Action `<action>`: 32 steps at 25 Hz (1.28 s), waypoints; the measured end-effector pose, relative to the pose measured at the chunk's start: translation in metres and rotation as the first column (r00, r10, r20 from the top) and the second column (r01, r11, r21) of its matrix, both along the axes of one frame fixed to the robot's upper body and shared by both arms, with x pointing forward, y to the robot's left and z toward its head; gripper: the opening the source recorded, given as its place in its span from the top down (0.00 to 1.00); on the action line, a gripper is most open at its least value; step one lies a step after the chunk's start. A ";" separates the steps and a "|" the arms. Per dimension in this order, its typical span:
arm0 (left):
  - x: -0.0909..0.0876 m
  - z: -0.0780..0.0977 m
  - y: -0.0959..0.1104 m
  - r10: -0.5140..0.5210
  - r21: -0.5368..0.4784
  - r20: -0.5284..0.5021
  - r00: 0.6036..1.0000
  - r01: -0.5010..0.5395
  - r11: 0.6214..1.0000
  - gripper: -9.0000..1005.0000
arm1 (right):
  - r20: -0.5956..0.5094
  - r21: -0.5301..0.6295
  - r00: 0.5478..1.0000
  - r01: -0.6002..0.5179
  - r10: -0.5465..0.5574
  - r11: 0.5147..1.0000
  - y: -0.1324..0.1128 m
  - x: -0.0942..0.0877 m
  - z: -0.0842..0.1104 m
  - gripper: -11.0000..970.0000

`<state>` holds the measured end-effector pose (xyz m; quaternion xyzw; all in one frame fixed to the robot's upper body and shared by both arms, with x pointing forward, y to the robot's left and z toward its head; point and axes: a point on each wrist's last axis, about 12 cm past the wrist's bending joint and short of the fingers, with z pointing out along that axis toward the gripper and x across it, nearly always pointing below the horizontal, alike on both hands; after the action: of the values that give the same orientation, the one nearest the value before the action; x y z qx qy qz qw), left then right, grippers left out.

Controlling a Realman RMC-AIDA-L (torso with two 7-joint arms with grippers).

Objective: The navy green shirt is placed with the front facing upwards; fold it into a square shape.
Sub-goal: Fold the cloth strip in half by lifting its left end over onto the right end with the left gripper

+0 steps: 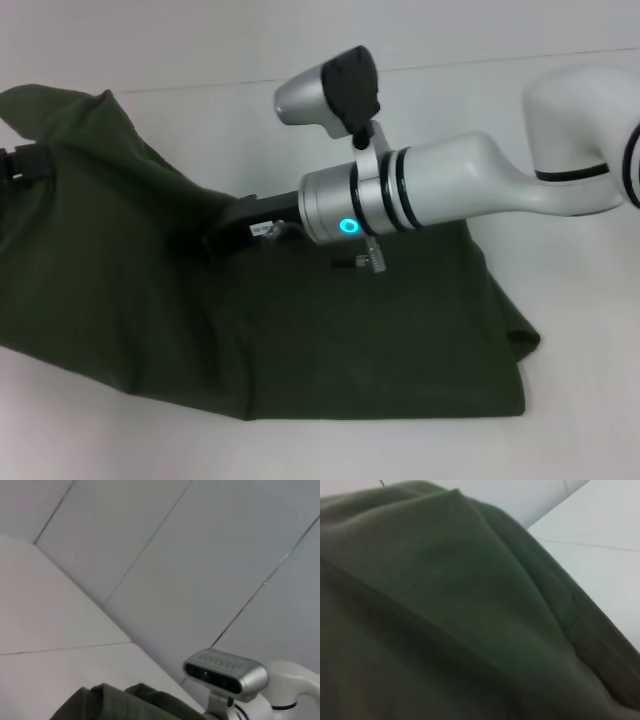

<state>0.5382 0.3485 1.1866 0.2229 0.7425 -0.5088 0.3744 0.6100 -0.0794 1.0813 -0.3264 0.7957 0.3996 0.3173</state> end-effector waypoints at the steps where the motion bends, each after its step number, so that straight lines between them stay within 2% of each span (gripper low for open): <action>1: 0.000 0.000 -0.002 -0.005 -0.006 0.003 1.000 0.005 1.000 0.96 | 0.000 -0.001 1.000 -0.003 0.003 1.000 0.002 0.000 0.001 0.92; 8: 0.003 -0.003 -0.009 -0.016 -0.012 0.000 1.000 0.016 1.000 0.96 | -0.023 0.020 1.000 0.017 -0.016 1.000 -0.007 -0.004 -0.005 0.92; 15: 0.006 -0.002 -0.012 -0.013 -0.025 0.015 1.000 0.014 1.000 0.97 | -0.019 0.087 0.999 -0.045 0.047 0.995 -0.028 -0.026 -0.019 0.92; 20: 0.007 0.000 -0.012 -0.011 -0.033 0.024 1.000 0.012 0.999 0.97 | -0.051 0.057 0.995 -0.081 0.084 0.995 -0.038 -0.040 -0.031 0.92; 26: 0.008 0.002 -0.013 -0.009 -0.036 0.030 1.000 0.010 0.999 0.97 | -0.076 0.015 0.989 -0.124 0.125 0.992 -0.040 -0.047 -0.038 0.92; 32: 0.009 0.003 -0.013 -0.010 -0.037 0.034 0.999 0.011 0.999 0.97 | -0.061 0.004 0.989 -0.135 0.135 0.991 -0.028 -0.042 -0.032 0.92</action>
<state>0.5475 0.3351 1.1894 0.2285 0.7251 -0.5207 0.3884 0.5679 -0.1073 1.0490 -0.3670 0.7813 0.4297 0.2650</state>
